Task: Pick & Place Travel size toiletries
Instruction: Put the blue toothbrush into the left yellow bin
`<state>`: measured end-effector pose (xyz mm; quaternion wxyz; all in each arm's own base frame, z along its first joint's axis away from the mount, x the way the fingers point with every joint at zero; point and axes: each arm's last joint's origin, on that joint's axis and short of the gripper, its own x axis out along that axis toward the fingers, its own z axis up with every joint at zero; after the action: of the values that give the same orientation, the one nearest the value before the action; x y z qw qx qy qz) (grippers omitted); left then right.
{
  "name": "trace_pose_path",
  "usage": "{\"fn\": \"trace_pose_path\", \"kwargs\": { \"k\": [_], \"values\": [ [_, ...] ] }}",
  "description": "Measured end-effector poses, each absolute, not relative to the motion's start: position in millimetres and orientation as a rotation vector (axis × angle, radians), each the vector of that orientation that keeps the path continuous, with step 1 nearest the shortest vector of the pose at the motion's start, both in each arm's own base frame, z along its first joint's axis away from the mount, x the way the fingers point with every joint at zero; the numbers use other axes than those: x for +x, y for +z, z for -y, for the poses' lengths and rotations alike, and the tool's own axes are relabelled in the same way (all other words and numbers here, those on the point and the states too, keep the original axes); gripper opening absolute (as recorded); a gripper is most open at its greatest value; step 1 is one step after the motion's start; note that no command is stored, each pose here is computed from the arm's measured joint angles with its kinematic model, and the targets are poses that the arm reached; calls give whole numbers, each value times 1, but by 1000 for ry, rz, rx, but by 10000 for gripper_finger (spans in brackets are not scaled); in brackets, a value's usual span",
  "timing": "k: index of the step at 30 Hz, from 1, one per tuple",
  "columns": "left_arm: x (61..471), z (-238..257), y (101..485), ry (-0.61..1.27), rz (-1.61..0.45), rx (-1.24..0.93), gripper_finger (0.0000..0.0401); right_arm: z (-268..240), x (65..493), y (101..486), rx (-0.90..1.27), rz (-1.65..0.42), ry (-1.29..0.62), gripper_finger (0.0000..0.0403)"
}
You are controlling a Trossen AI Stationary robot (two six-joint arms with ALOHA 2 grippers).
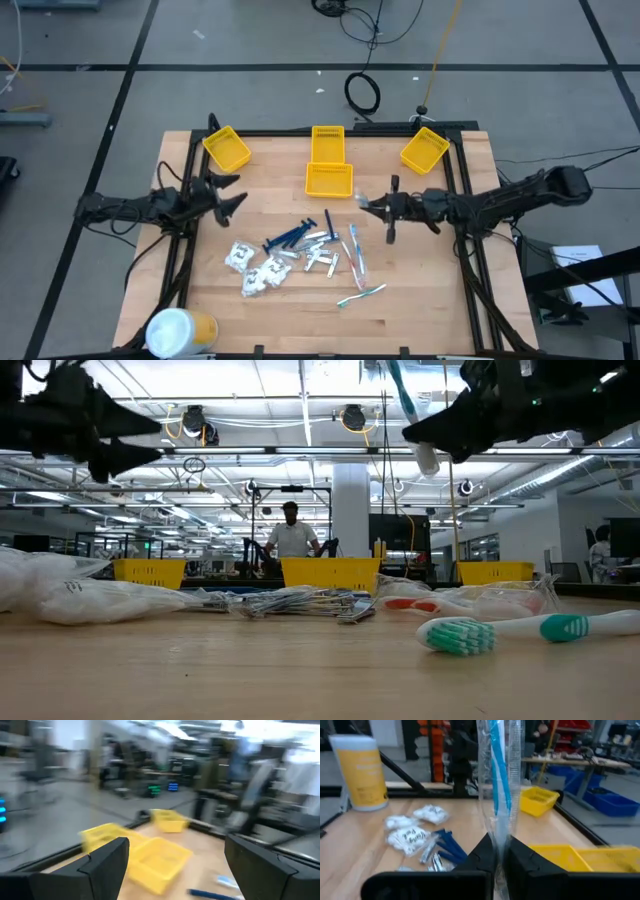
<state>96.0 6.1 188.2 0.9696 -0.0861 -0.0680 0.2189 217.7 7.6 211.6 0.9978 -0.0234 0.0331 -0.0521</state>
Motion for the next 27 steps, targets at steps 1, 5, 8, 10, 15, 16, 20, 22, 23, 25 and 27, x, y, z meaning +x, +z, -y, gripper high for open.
{"fn": "trace_pose_path", "kwargs": {
  "k": [1,5,8,10,15,16,20,22,23,25,27],
  "values": [
    [97,-7,187,484,125,-170,324,-5,219,210,-52,-70,-97,9],
    [102,-7,183,517,93,-211,324,6,224,206,-85,-67,-108,9],
    [109,-7,182,516,89,-270,324,13,229,201,-91,-60,-99,9],
    [113,-7,181,517,92,-302,324,15,232,199,-90,-46,-74,9],
    [128,-4,183,422,115,-326,324,19,238,192,-89,-39,-22,9],
    [131,-4,184,394,130,-319,324,19,239,190,-88,-43,-12,9],
    [150,-2,189,361,155,-222,324,18,243,187,-89,-23,24,9],
    [165,-1,193,367,122,-142,324,18,244,187,-89,-3,52,9],
    [174,-1,195,371,94,-104,324,17,244,187,-86,10,62,9],
    [195,0,203,368,60,-34,324,17,245,187,-75,24,72,9],
    [220,-1,212,369,44,29,324,17,246,186,-69,28,70,9]
  ]
}}
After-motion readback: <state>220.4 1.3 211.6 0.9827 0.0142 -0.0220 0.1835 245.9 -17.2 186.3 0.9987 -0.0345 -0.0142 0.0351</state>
